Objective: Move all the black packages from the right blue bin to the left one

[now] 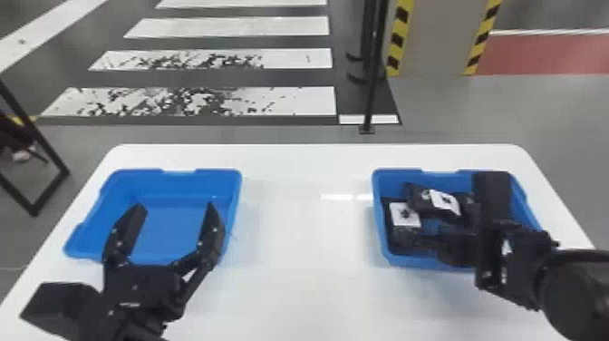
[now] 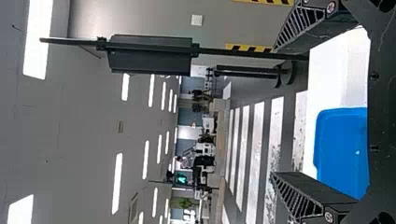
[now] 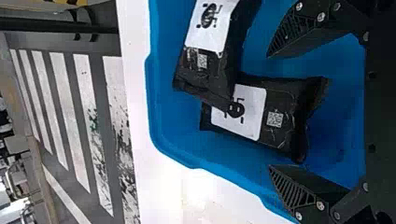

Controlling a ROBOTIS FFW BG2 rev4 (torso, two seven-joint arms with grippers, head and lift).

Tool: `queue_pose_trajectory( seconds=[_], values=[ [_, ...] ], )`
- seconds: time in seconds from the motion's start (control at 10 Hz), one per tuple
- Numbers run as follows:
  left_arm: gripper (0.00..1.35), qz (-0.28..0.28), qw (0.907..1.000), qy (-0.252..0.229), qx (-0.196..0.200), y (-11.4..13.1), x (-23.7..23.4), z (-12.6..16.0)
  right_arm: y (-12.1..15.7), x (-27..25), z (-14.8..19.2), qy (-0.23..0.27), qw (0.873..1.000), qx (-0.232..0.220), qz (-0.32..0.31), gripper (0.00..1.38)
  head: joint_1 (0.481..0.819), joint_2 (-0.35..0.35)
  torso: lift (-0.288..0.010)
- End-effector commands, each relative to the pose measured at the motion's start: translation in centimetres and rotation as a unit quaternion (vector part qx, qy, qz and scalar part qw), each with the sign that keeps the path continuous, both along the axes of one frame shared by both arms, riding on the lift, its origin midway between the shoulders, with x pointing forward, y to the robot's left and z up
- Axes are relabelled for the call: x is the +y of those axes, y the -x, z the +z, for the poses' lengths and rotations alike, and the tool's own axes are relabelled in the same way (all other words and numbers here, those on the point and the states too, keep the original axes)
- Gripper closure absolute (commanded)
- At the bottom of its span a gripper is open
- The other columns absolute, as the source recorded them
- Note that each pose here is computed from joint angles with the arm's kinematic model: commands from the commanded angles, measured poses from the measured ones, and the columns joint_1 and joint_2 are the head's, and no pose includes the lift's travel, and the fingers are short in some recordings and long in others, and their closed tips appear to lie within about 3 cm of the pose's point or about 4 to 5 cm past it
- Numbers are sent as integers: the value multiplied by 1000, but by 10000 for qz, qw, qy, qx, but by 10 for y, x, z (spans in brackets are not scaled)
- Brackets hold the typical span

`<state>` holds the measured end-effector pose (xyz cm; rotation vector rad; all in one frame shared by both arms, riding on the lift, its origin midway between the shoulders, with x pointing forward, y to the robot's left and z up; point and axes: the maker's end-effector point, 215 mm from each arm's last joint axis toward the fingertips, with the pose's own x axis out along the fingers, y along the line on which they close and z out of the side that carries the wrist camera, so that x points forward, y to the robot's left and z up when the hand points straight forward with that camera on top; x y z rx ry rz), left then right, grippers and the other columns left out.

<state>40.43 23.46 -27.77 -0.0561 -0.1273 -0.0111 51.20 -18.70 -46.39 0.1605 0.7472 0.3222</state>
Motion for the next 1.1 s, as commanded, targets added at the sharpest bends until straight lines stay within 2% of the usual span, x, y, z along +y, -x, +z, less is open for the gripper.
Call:
queue_pose_trajectory(
  seconds=[0.0, 0.3, 1.0],
  values=[
    [94, -4, 10000, 0, -5, 0, 0, -1, 1, 6, -5, 4, 10000, 57, 78, 194, 695, 55, -140],
    [96, -17, 10000, 8, 6, 0, 0, -2, -9, 13, 2, -4, 9999, -90, 124, 196, 695, 69, -140],
    [96, -37, 10000, 44, -28, -1, -2, -2, -24, 1, -8, 56, 9999, -84, -43, 200, 695, 59, -140]
  ],
)
